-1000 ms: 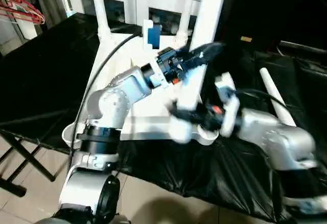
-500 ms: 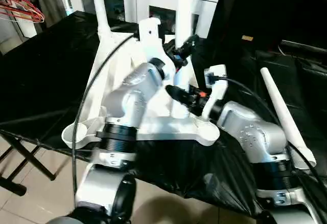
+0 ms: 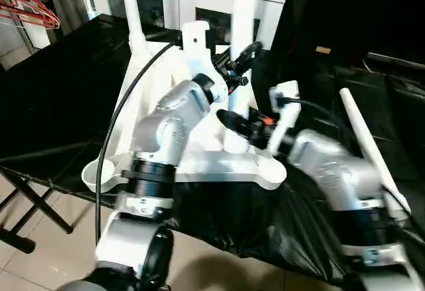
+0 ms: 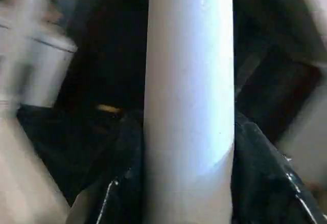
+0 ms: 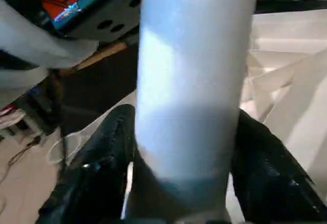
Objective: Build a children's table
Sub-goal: Pick table leg
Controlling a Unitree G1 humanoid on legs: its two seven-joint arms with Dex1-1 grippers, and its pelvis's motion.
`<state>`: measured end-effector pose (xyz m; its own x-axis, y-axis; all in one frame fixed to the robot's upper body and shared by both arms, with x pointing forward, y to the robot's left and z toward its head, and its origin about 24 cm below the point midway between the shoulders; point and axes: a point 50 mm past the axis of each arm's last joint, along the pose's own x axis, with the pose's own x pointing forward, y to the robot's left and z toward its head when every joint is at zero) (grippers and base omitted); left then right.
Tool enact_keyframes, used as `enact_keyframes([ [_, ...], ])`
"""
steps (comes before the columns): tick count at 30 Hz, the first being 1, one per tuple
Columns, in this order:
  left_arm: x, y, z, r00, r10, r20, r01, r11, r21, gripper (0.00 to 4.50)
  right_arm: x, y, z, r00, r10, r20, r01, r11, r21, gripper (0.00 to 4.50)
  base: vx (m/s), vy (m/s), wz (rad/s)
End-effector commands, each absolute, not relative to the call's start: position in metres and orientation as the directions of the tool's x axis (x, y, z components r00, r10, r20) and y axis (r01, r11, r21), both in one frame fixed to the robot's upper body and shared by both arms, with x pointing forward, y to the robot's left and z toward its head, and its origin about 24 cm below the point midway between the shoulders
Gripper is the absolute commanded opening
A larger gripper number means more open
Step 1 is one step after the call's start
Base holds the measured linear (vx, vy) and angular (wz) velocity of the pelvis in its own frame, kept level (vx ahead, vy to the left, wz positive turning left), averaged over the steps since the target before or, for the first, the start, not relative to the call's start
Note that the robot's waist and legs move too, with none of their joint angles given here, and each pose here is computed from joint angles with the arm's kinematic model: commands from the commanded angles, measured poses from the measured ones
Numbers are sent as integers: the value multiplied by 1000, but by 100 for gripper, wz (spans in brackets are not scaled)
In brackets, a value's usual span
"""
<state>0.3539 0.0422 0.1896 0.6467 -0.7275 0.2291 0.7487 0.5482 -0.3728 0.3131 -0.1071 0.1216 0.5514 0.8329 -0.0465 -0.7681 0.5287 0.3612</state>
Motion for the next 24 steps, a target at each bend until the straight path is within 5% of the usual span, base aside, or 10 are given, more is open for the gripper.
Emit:
enact_keyframes([
  [1, 344, 39, 193, 513, -811, 282, 836, 398, -378, 185, 304, -109, 129, 440, 898, -29, -834, 420, 359, 314, 0, 0, 0],
  [5, 331, 45, 197, 335, -868, 367, 905, 187, -383, 185, 293, -115, 129, 319, 947, -36, -879, 309, 364, 351, 0, 0, 0],
  [7, 316, 50, 200, 136, -897, 422, 932, -28, -360, 185, 287, -120, 131, 247, 969, -27, -897, 239, 371, 368, 0, 0, 0],
  [11, 306, 53, 202, 4, -891, 454, 924, -170, -343, 185, 278, -124, 135, 139, 990, 10, -913, 125, 390, 377, 0, 0, 0],
  [24, 298, 53, 204, -123, -873, 471, 895, -303, -327, 185, 267, -124, 135, 13, 999, 44, -905, -7, 425, 288, 0, 0, 0],
])
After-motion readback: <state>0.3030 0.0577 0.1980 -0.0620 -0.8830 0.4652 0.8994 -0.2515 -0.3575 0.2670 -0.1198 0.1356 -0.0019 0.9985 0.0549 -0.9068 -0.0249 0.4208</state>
